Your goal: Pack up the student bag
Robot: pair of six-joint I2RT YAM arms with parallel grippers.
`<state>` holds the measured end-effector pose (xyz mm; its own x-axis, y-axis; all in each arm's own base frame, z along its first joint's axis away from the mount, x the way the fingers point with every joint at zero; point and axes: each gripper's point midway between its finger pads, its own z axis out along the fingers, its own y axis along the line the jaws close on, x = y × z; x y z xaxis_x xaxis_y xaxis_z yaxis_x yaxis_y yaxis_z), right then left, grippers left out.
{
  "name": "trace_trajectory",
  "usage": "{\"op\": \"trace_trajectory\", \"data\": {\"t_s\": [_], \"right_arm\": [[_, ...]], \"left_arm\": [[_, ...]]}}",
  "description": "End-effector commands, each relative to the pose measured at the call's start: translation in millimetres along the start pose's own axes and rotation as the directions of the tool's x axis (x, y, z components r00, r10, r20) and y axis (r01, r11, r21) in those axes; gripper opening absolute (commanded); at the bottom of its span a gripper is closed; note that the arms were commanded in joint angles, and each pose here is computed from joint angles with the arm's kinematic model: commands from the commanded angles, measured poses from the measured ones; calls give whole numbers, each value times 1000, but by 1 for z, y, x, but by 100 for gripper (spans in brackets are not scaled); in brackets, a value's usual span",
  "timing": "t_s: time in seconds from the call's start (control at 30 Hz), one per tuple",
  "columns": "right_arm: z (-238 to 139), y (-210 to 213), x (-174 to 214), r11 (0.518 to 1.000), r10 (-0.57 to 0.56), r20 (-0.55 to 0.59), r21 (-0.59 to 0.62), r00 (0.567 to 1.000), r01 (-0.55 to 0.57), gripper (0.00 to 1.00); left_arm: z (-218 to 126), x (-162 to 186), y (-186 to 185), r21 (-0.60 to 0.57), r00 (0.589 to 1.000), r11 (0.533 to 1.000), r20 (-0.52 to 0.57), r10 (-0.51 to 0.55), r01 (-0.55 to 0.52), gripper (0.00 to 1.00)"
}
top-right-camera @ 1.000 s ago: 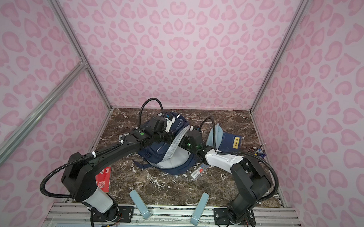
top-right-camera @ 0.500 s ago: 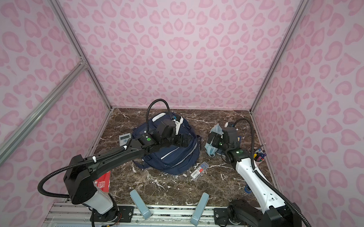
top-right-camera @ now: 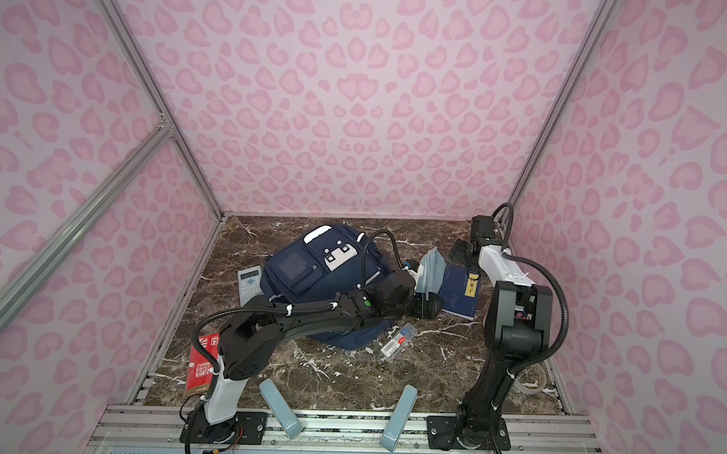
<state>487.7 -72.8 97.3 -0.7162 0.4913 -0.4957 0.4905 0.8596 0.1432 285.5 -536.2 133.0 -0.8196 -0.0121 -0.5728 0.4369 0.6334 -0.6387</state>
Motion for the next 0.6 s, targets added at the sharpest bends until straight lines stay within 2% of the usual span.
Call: {"op": "trace_trajectory", "data": {"t_s": [0.0, 0.07, 0.13, 0.17, 0.23, 0.3, 0.47, 0.57], "right_arm": [[18, -12, -6, 991, -71, -55, 108, 996, 76, 75], [33, -16, -10, 983, -102, -81, 142, 992, 112, 69], [49, -13, -9, 980, -123, -144, 137, 982, 143, 57], [54, -11, -6, 979, -134, -174, 131, 976, 158, 55], [66, -9, 2, 977, -146, -224, 121, 964, 176, 55], [71, -8, 11, 975, -152, -261, 121, 953, 188, 49], [77, -14, 30, 973, -138, -316, 134, 939, 188, 48], [74, -20, 45, 966, -144, -361, 149, 921, 209, 48]], "left_arm": [[12, 0, -5, 31, 998, 998, 28, -60, 60, 86], [20, 13, -2, 26, 997, 997, 6, -73, 73, 81], [32, 21, -3, 68, 994, 991, -14, -111, 112, 80], [37, 26, 0, 64, 992, 990, -27, -121, 122, 80], [48, 35, 9, 35, 992, 992, -44, -119, 121, 78], [54, 40, 22, -18, 993, 994, -51, -106, 105, 77], [55, 48, 49, -155, 998, 987, -42, -47, 40, 75], [58, 53, 58, -184, 998, 982, -49, -41, 32, 75]]}}
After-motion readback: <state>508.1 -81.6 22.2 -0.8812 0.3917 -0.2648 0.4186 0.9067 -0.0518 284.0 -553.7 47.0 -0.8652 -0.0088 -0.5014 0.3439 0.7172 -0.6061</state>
